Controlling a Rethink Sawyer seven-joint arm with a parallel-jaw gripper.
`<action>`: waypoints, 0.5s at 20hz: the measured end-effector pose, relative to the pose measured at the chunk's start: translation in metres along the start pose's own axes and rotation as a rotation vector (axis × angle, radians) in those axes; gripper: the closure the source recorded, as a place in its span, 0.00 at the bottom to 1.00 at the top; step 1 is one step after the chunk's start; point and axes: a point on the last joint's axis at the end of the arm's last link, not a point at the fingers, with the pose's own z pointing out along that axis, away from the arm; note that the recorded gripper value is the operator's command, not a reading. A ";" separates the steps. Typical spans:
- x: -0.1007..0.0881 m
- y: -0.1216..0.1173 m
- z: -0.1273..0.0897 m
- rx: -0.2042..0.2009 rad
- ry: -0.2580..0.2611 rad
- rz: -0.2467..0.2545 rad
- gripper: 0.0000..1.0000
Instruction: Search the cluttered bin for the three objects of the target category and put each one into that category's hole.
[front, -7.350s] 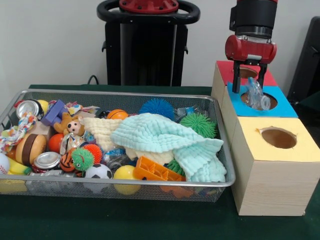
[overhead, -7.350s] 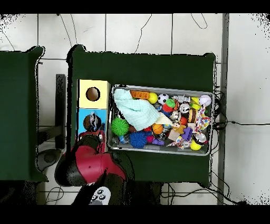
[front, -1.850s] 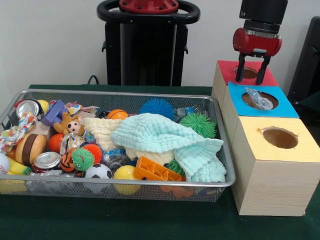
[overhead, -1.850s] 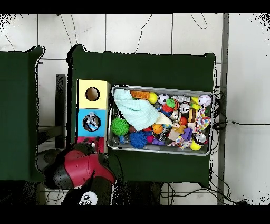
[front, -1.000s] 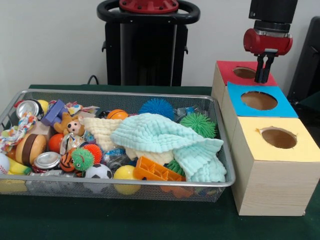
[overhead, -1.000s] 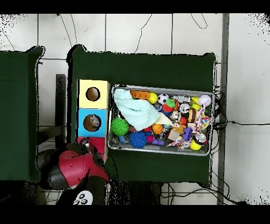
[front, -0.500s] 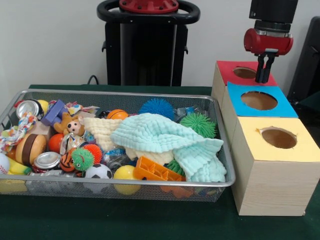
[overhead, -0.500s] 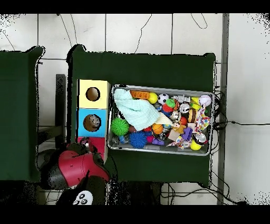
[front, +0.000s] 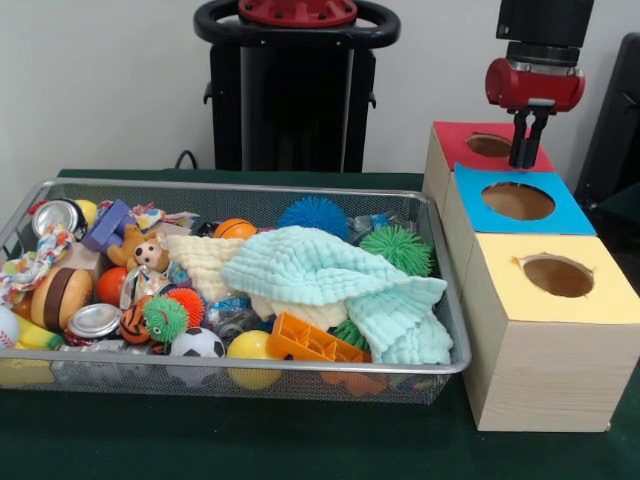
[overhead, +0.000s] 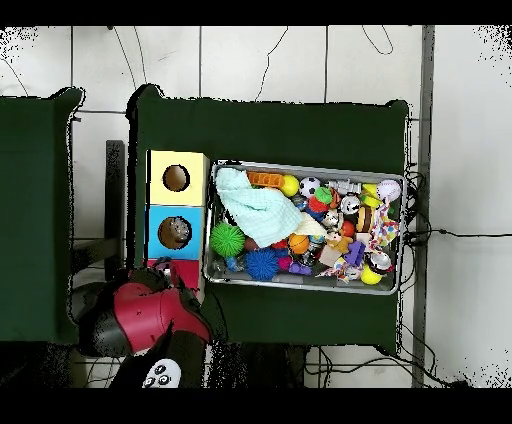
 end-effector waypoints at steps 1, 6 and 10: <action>0.000 0.001 0.000 -0.001 0.000 0.001 1.00; 0.000 0.005 -0.001 -0.004 -0.001 -0.001 1.00; 0.001 0.008 -0.002 -0.005 -0.002 -0.007 1.00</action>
